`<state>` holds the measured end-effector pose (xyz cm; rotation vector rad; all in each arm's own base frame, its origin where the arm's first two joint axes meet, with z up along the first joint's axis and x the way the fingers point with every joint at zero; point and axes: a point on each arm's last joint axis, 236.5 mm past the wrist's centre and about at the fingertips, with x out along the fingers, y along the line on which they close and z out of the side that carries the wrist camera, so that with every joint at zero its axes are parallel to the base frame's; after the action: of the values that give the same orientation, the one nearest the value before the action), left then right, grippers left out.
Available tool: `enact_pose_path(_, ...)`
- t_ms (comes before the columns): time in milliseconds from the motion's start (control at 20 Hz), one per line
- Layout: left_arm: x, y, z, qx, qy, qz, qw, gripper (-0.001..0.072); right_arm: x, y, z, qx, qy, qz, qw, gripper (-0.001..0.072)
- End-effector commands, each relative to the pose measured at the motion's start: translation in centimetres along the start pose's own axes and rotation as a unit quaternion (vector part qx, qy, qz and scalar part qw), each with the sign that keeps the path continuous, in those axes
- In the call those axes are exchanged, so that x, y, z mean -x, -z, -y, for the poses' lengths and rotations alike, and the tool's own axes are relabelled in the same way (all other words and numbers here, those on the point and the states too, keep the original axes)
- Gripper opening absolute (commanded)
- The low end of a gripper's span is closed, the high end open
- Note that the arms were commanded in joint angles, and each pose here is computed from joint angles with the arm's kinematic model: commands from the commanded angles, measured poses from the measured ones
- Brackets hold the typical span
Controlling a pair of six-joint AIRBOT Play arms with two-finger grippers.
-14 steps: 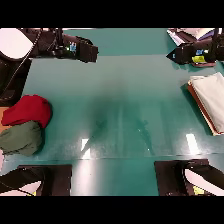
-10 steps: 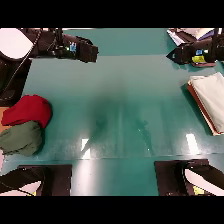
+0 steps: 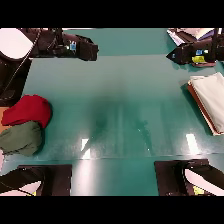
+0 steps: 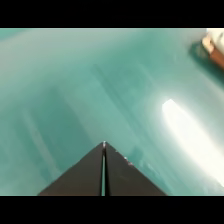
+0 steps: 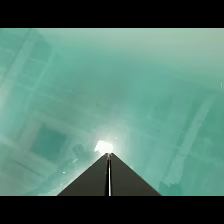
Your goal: Fold the shirts.
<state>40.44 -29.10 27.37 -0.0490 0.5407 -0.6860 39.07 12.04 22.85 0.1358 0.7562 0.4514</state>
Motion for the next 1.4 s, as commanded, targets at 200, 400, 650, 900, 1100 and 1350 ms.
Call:
enact_pose_path(200, 9.8, 1.6, -12.9, 0.032, -0.19, -0.046, 0.98, 0.0037, 0.0, 0.1, 0.0, 0.0, -0.001, -0.002, 1.0, 0.0015)
enact_pose_path(400, 16.4, 12.7, -23.4, 0.102, -0.337, -0.218, 0.91, 0.0168, 0.0, 0.1, 0.0, 0.0, -0.001, -0.002, 1.0, 0.0015)
enact_pose_path(650, 16.6, 25.4, -31.1, 0.179, -0.392, -0.284, 0.856, 0.0706, 0.0, 0.2, -0.1, 0.0, -0.001, -0.005, 1.0, 0.0015)
enact_pose_path(900, 16.0, 34.0, -34.3, 0.205, -0.407, -0.304, 0.837, 0.0706, 0.0, 0.5, -0.1, 0.0, -0.002, -0.01, 1.0, 0.0015)
enact_pose_path(1100, 15.4, 37.8, -34.3, 0.23, -0.39, -0.359, 0.816, 0.0703, 0.0, 0.4, -0.1, 0.0, -0.002, -0.009, 1.0, 0.0015)
enact_pose_path(1350, 17.3, 31.5, -34.2, 0.209, -0.402, -0.32, 0.832, 0.0036, 0.8, -1.9, -0.1, 0.003, 0.005, 0.043, 0.999, 0.0015)
